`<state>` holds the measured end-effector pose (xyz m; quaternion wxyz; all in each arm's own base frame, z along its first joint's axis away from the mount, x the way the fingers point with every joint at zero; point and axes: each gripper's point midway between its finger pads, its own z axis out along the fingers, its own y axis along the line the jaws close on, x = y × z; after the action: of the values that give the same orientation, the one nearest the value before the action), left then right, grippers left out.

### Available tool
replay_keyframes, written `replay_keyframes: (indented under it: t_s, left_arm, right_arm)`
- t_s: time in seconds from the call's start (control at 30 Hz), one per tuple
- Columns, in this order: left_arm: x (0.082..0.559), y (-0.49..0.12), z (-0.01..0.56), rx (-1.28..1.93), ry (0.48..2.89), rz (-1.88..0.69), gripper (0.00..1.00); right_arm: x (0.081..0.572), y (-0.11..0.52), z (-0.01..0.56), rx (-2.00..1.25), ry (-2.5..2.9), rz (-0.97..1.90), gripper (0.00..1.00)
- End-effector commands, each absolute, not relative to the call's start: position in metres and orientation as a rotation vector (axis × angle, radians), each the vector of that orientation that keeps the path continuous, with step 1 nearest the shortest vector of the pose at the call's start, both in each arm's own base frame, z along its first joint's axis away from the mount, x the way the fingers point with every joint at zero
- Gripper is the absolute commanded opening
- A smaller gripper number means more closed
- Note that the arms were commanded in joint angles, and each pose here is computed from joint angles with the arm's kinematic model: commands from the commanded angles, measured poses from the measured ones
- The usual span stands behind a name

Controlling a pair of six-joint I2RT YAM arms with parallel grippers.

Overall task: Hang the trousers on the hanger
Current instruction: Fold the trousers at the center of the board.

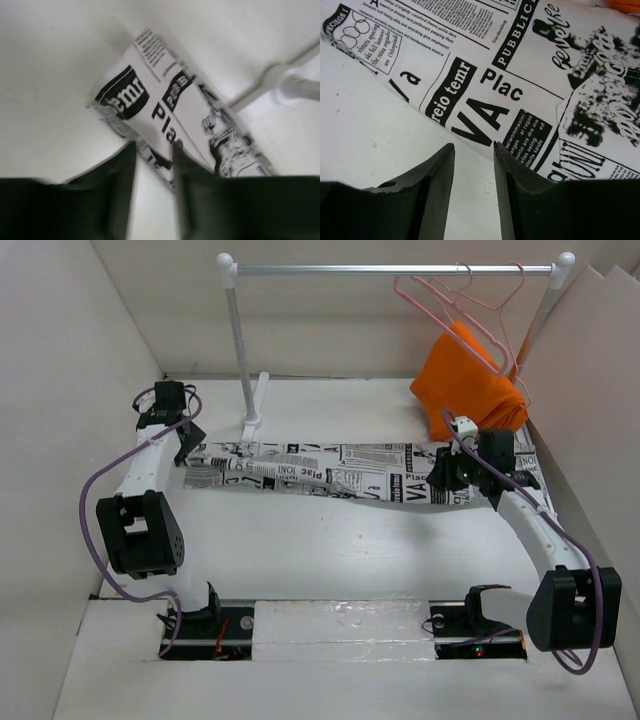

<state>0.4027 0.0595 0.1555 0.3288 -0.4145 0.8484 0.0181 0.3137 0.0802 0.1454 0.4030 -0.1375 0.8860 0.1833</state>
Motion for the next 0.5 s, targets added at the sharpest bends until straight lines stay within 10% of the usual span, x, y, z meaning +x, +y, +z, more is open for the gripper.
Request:
replay_keyframes:
  t_s: [0.0,0.03,0.13,0.47]
  left_arm:
    - [0.366,0.076,0.120,-1.134,2.335,0.229,0.41]
    - [0.360,0.077,0.111,-1.142,2.359,0.251,0.75]
    - [0.355,0.080,0.106,-1.155,2.346,0.278,0.95]
    - [0.336,0.056,0.070,-1.156,2.367,0.115,0.95]
  right_arm:
    - [0.323,0.090,0.163,-0.421,2.182,0.480,0.43]
    - [0.322,0.090,0.160,-0.421,2.194,0.481,0.43]
    - [0.321,0.090,0.158,-0.429,2.219,0.447,0.44]
    - [0.301,0.073,0.125,-0.246,2.339,0.437,0.63]
